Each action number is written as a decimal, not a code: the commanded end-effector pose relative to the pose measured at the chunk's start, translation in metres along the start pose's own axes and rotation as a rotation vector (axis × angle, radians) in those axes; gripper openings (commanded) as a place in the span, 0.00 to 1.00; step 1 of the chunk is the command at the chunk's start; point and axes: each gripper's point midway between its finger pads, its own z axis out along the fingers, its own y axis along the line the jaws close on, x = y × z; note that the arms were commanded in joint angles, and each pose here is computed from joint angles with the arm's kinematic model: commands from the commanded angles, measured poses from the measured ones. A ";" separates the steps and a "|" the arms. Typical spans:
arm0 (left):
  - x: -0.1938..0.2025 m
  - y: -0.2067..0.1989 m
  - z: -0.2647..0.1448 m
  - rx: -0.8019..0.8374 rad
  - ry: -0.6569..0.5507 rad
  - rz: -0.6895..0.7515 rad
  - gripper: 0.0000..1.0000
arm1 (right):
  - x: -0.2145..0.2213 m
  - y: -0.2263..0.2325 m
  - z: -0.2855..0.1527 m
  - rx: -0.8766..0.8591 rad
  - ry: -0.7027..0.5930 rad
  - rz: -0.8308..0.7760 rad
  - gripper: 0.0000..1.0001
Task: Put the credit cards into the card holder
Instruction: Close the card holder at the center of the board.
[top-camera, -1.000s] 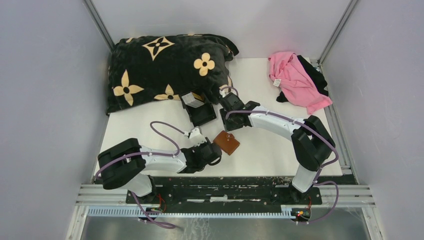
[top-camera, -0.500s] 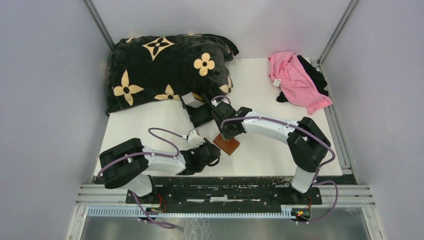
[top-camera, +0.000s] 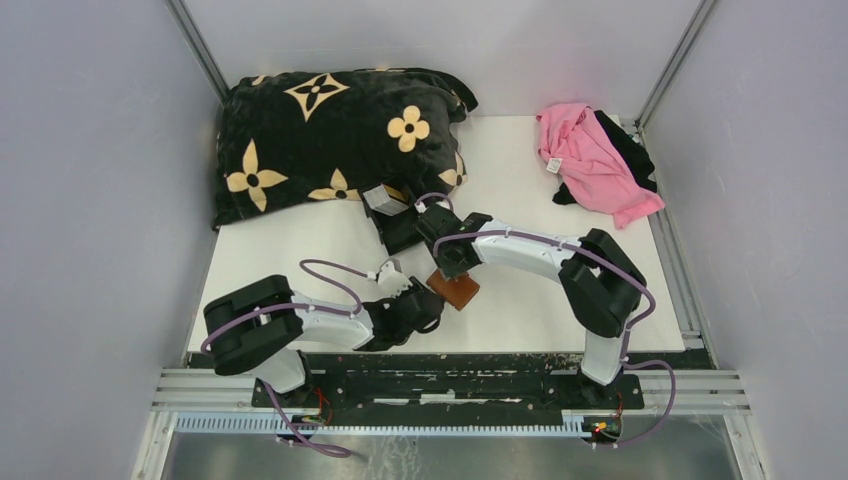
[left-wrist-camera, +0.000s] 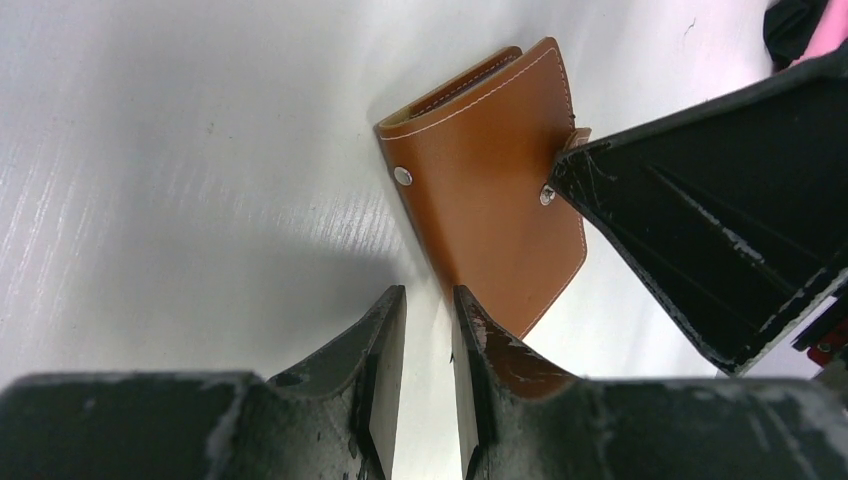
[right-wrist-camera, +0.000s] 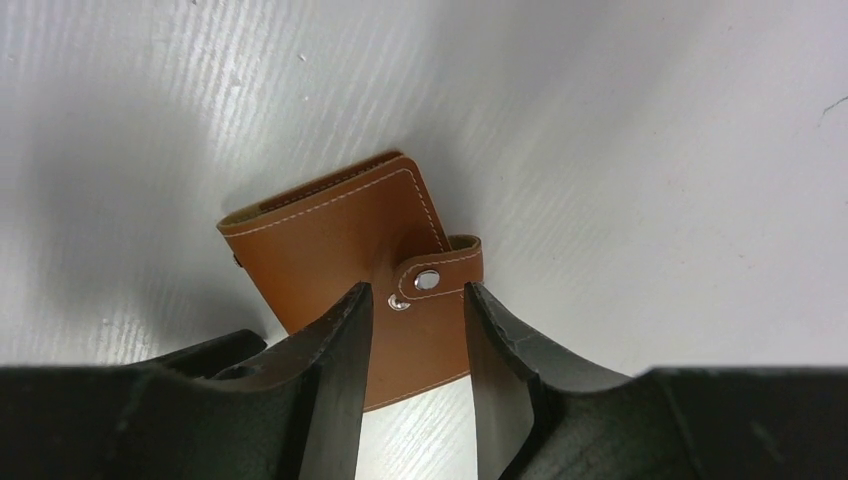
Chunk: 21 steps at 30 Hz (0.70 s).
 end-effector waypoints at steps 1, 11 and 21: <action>0.013 0.054 -0.001 -0.142 0.051 0.074 0.32 | -0.020 0.004 -0.004 0.018 -0.046 -0.020 0.45; 0.014 0.055 0.000 -0.141 0.049 0.064 0.32 | -0.012 -0.001 0.006 0.066 -0.009 -0.045 0.45; 0.015 0.055 0.002 -0.146 0.047 0.066 0.33 | -0.014 -0.006 0.003 0.101 -0.022 -0.059 0.37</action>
